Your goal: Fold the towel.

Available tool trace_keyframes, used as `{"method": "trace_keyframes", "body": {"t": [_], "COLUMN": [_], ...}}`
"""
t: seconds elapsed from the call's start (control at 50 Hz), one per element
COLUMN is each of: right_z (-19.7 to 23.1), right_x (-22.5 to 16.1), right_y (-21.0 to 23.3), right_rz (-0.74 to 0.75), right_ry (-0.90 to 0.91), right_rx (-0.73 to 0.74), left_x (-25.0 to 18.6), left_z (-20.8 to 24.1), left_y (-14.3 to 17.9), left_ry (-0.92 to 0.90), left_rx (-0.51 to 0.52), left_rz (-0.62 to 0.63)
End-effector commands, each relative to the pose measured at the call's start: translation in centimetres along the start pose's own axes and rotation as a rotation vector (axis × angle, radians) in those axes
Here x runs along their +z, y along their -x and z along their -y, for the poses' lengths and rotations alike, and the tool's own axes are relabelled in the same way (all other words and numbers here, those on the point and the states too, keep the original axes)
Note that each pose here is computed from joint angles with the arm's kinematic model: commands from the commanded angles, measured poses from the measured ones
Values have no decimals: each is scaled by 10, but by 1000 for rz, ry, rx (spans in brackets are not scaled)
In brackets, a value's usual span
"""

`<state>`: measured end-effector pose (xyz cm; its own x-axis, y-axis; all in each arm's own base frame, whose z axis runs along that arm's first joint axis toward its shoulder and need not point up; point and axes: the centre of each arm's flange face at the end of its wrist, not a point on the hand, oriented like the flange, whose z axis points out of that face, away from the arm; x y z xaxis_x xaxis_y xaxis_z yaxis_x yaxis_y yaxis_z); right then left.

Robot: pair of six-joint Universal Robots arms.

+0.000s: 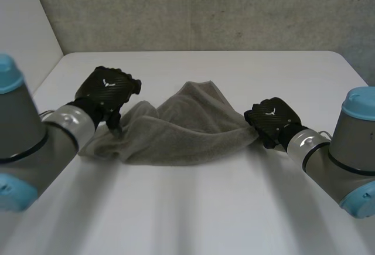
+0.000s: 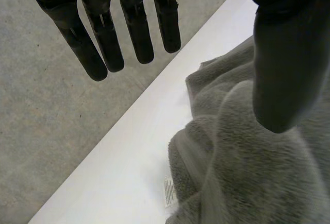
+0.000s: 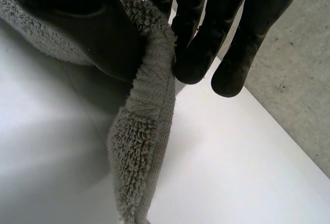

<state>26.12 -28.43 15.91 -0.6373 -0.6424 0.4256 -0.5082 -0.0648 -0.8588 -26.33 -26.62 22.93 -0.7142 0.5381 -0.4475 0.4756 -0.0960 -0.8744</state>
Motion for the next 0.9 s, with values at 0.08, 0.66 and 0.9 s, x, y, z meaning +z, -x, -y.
{"method": "trace_keyframes", "body": {"t": [0.08,0.66,0.9], "right_z": [-6,95,205], "right_x": [0,-49,-134], "right_y": [6,-44,-96], "right_rz": [11,-154,-216], "right_ry": [8,-233,-430], "right_rx": [0,-75,-96], "left_x": [34,0,-98], "left_z": [-37,32,157], "left_y": [-15,29,99], "left_ry": [213,44,-452], "left_rx": [-56,-74,-92], "left_rz": [-136,-54,288]}}
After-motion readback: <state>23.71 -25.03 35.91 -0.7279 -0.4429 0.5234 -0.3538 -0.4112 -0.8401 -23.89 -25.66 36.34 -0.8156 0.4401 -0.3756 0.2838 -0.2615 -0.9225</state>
